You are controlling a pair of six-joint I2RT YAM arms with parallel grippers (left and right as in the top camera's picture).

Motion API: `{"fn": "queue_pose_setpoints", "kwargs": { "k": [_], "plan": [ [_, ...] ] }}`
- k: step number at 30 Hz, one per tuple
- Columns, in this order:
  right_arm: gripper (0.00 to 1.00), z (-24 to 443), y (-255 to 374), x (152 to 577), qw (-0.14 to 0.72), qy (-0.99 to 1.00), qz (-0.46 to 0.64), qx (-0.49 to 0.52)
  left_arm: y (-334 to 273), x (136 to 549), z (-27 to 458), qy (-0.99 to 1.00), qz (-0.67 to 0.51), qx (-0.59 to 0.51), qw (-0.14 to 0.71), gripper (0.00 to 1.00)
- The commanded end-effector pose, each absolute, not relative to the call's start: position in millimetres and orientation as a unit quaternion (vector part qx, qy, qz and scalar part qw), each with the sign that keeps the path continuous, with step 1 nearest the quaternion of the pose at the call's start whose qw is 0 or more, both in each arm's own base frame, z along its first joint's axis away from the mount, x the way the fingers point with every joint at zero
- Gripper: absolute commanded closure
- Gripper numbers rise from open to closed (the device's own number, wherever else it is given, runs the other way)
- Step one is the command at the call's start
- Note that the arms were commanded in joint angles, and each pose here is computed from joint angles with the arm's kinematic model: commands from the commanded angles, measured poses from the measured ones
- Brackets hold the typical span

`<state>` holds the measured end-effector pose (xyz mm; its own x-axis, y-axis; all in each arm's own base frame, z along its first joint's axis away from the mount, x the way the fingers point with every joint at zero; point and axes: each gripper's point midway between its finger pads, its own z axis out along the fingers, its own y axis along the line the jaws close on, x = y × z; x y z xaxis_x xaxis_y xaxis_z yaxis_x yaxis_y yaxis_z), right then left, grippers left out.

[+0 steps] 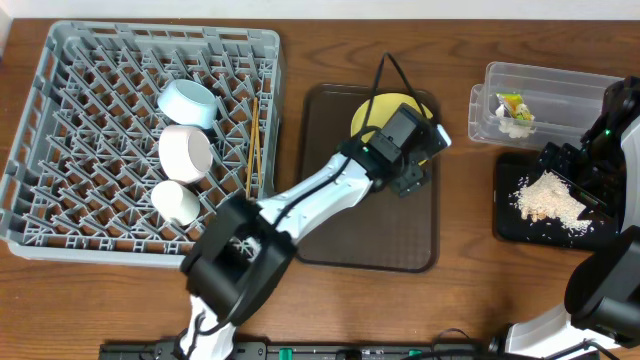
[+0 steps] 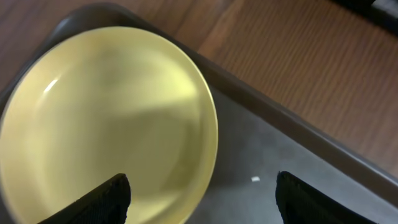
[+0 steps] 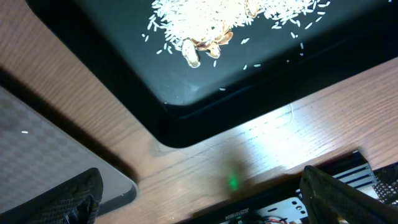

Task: Sort waste into correct bins and load items into the dishwasher
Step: 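Grip the yellow plate rim with the left gripper and tilt it up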

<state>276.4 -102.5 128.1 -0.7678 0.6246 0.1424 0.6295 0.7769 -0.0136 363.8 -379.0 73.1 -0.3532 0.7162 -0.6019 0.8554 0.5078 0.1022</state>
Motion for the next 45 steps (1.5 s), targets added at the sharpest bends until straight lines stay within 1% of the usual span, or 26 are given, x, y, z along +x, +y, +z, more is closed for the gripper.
{"fn": "queue_pose_setpoints", "kwargs": {
  "k": [1,4,17,20,22,23,25,30,31,33,34,41,45],
  "plan": [
    [0.01,135,-102,277,0.056,-0.940,-0.019,-0.337,-380,369,58,0.806,-0.097,0.498,0.304,0.24],
    [0.01,135,-102,277,0.057,-0.940,-0.019,-0.337,-378,377,48,0.810,-0.078,0.492,0.310,0.24],
    [0.01,135,-102,276,0.058,-0.940,-0.019,-0.337,-371,370,-12,0.825,-0.066,0.498,0.257,0.24],
    [0.01,135,-102,276,0.058,-0.940,-0.019,-0.337,-368,368,-15,0.829,-0.065,0.496,0.249,0.35],
    [0.01,135,-102,276,0.058,-0.940,-0.019,-0.337,-365,365,-17,0.831,-0.062,0.498,0.240,0.47],
    [0.01,135,-102,276,0.058,-0.940,-0.019,-0.337,-363,363,-18,0.832,-0.061,0.499,0.234,0.56],
    [0.01,135,-102,276,0.059,-0.940,-0.019,-0.337,-359,359,-21,0.835,-0.058,0.500,0.221,0.65],
    [0.01,135,-102,276,0.058,-0.940,-0.019,-0.337,-349,348,-27,0.843,-0.050,0.501,0.190,0.81],
    [0.01,135,-102,276,0.058,-0.940,-0.019,-0.337,-347,347,-28,0.848,-0.051,0.494,0.184,0.86],
    [0.01,135,-102,276,0.059,-0.940,-0.019,-0.337,-345,344,-28,0.857,-0.052,0.481,0.178,0.92],
    [0.01,135,-102,276,0.059,-0.940,-0.019,-0.337,-344,344,-28,0.860,-0.052,0.476,0.175,0.94],
    [0.01,135,-102,276,0.058,-0.940,-0.019,-0.337,-338,338,-22,0.880,-0.055,0.444,0.161,0.94],
    [0.01,135,-102,277,0.057,-0.940,-0.019,-0.337,-333,333,-6,0.883,-0.055,0.440,0.156,0.94]
  ]
}}
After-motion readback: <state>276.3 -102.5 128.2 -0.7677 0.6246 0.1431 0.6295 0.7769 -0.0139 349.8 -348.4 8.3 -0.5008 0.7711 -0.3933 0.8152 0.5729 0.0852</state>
